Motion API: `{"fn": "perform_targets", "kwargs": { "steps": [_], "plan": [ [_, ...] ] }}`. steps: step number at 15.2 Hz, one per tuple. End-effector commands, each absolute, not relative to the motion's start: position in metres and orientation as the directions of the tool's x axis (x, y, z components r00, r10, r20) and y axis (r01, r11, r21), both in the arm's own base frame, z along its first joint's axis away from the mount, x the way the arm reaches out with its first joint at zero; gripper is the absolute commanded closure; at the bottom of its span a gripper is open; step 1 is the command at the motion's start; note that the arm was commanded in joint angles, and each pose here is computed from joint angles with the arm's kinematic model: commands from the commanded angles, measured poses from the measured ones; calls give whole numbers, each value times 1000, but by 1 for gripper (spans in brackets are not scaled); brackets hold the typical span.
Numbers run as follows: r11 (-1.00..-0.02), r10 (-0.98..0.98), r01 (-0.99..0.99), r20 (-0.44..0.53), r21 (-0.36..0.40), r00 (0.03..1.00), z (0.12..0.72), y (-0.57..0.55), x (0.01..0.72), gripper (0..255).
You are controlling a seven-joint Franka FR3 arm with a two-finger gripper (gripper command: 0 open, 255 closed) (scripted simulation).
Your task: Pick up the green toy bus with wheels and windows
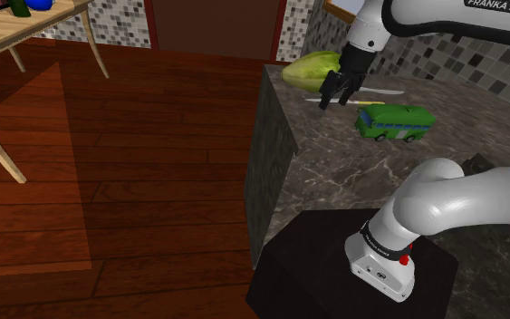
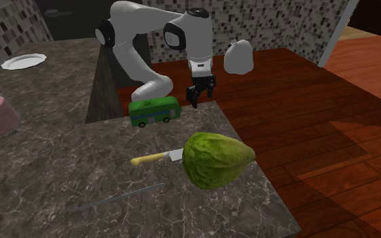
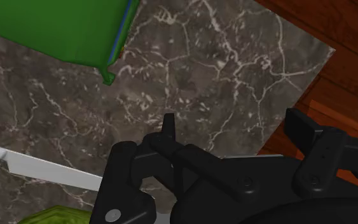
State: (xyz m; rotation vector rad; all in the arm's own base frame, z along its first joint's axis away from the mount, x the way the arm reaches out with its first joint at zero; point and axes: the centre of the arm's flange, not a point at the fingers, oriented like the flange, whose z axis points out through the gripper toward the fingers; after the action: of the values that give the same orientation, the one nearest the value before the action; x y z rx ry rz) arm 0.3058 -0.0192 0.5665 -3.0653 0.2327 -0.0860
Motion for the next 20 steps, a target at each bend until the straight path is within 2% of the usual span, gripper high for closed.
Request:
{"fn": "perform_targets", "kwargs": {
  "steps": [1,4,8,11,15,20],
  "plan": [
    [-986,-153,-149,51,-70,987,566,-19,306,0],
    [-999,35,37,44,-34,998,571,-31,273,0],
    [-959,282,282,25,12,959,579,-55,233,0],
    [-889,456,455,4,43,890,586,-79,207,0],
    [-746,661,661,-33,76,750,597,-117,181,0],
    [-731,678,678,-37,79,734,577,-121,179,0]
  ]
}}
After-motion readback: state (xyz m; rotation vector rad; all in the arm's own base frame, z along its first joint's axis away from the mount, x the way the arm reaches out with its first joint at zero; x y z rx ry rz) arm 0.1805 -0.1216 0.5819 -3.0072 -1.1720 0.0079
